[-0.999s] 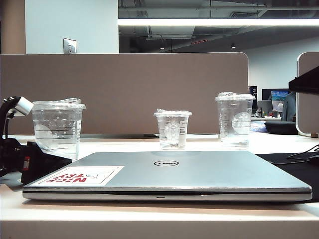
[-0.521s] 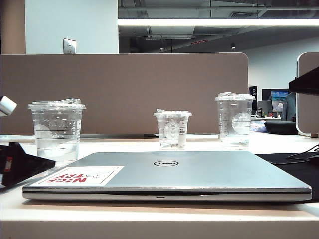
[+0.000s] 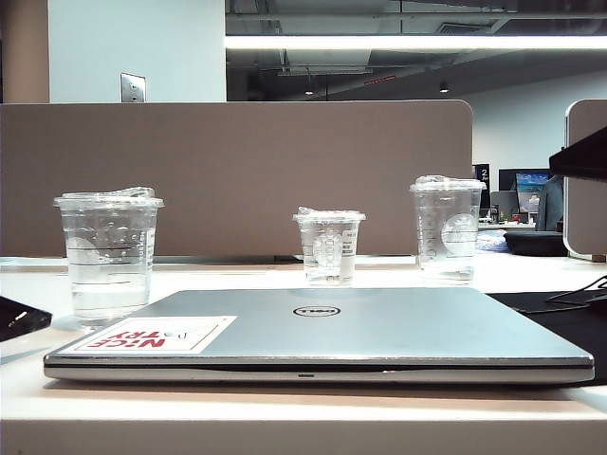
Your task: Pick up the coffee cup on the left and place it on the left side of the laptop.
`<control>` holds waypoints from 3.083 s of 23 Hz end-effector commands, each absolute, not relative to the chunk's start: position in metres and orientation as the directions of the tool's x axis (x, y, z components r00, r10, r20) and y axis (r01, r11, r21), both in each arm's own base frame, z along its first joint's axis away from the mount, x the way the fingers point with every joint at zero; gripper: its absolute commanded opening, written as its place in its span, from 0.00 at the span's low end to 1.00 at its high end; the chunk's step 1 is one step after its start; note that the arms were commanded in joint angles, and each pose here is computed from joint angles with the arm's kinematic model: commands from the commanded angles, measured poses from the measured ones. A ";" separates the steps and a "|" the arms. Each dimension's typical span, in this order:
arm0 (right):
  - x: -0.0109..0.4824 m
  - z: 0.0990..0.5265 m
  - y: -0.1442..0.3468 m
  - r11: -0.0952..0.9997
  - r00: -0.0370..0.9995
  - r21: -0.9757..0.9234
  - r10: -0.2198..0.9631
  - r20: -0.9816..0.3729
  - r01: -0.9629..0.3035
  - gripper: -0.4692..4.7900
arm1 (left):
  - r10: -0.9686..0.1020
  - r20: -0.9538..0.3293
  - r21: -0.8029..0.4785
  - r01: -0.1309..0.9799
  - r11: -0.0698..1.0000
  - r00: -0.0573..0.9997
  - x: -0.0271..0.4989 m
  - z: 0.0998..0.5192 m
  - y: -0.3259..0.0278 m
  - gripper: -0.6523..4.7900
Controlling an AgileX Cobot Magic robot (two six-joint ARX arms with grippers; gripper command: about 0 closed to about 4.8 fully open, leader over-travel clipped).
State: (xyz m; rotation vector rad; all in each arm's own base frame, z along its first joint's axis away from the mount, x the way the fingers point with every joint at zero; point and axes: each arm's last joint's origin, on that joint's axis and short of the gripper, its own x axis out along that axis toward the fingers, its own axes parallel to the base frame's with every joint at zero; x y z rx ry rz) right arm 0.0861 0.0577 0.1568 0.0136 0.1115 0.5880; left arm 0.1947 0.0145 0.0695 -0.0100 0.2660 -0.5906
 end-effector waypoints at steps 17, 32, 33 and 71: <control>0.088 0.158 0.054 0.854 0.850 0.044 0.521 -0.080 -0.519 0.08 | -0.219 0.167 -0.039 0.228 0.973 0.961 0.165 0.157 0.018 0.11; 0.097 0.166 -0.006 0.997 0.997 0.044 -0.065 0.028 0.064 0.08 | -0.199 0.405 -0.002 0.218 0.976 0.893 0.143 0.197 0.015 0.11; 0.097 0.166 -0.009 0.995 0.996 0.044 -0.089 0.028 0.087 0.08 | -0.199 0.408 0.000 0.218 0.976 0.891 0.142 0.198 0.015 0.11; 0.098 0.167 -0.001 0.999 1.000 0.044 -0.013 0.028 0.012 0.08 | 0.009 0.259 0.009 -0.012 1.000 0.966 0.101 0.197 0.013 0.11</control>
